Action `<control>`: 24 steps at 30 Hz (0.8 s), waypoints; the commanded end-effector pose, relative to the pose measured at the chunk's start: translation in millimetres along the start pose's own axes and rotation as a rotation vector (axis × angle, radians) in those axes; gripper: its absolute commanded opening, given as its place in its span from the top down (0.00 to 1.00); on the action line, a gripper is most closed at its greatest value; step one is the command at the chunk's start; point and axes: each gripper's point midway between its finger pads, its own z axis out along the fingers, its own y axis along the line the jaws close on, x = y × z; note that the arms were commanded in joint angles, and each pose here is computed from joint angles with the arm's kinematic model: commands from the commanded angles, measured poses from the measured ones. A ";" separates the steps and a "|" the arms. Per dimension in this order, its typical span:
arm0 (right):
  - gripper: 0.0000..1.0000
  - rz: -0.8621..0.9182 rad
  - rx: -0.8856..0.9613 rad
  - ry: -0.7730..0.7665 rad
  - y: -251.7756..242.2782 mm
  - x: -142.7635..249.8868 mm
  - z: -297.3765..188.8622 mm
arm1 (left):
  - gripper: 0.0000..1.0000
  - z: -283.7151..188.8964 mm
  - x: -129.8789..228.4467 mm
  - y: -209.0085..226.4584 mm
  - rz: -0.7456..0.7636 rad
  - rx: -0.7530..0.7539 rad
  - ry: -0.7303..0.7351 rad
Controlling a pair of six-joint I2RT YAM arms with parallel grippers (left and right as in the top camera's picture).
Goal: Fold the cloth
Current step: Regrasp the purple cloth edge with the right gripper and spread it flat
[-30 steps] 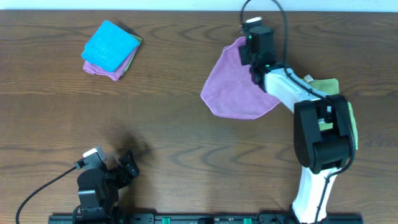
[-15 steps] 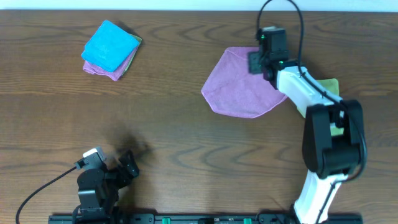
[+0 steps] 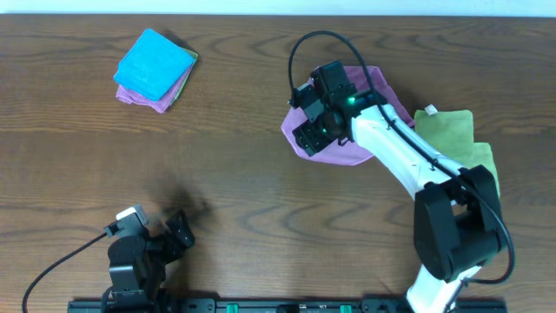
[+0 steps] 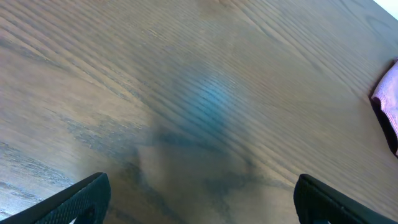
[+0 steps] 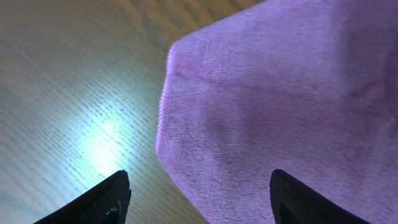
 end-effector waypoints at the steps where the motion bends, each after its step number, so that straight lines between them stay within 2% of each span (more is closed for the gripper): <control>1: 0.27 -0.032 -0.016 0.009 4.5 1.4 4.2 | 0.05 3.6 7.2 3.9 -0.016 -0.009 0.020; 17: 0.27 -0.035 -0.057 0.165 14.0 35.2 50.3 | 0.05 3.6 7.3 3.9 -0.016 -0.008 0.020; 22: 0.49 -0.036 -0.049 0.161 12.0 34.1 53.5 | 0.05 3.6 7.3 4.0 -0.016 -0.009 0.020; 24: 0.54 -0.037 -0.047 0.153 11.6 32.3 53.8 | 0.05 3.6 7.3 4.0 -0.016 -0.009 0.020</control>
